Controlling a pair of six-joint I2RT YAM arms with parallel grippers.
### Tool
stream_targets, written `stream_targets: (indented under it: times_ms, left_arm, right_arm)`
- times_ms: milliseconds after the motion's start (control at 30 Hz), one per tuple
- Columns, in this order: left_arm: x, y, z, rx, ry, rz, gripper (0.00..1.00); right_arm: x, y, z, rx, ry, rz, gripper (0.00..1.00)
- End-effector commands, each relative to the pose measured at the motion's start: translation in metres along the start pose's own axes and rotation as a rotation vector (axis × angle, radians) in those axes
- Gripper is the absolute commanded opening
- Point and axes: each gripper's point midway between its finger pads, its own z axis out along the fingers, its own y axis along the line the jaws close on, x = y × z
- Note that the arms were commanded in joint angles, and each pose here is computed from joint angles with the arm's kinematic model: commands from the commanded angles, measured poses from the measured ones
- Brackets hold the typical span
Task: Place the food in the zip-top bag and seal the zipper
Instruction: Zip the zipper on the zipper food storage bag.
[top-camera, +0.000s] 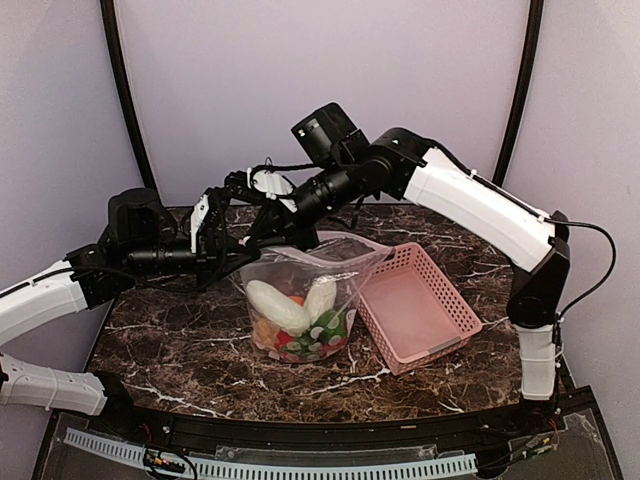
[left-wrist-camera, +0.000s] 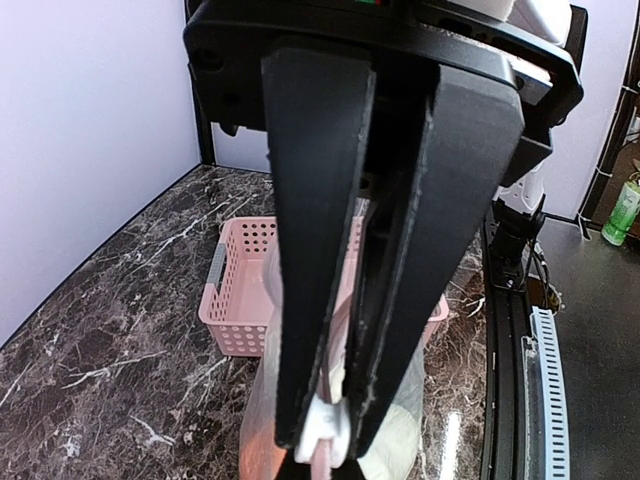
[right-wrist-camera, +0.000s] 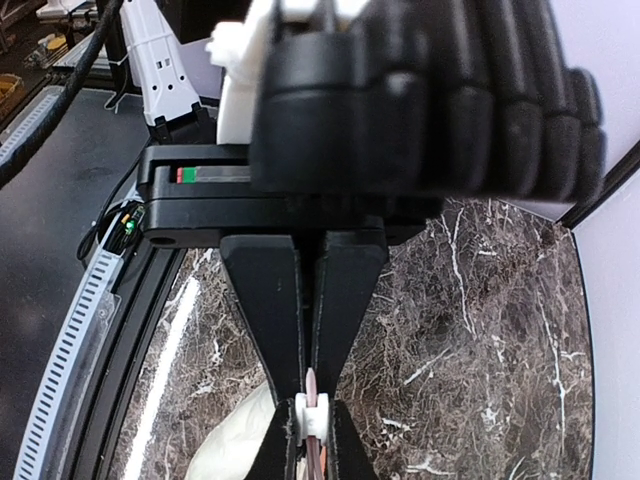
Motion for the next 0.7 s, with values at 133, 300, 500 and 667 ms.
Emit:
stream_targets:
  times_ms: [133, 300, 500, 667]
  left_arm:
    - [-0.015, 0.0, -0.009, -0.033, -0.051, 0.028, 0.01]
    - [-0.014, 0.006, -0.016, -0.092, -0.056, 0.042, 0.01]
    - [-0.009, 0.011, -0.02, -0.131, -0.053, 0.04, 0.01]
    - [-0.008, 0.013, -0.018, -0.133, -0.051, 0.032, 0.01]
  right_arm:
    - [-0.001, -0.001, -0.006, 0.031, 0.014, -0.02, 0.0]
    - [0.013, -0.012, -0.016, 0.068, 0.046, -0.002, 0.0]
    - [0.039, -0.025, -0.036, 0.116, 0.099, 0.018, 0.0]
    - [0.061, -0.025, -0.054, 0.129, 0.13, 0.037, 0.0]
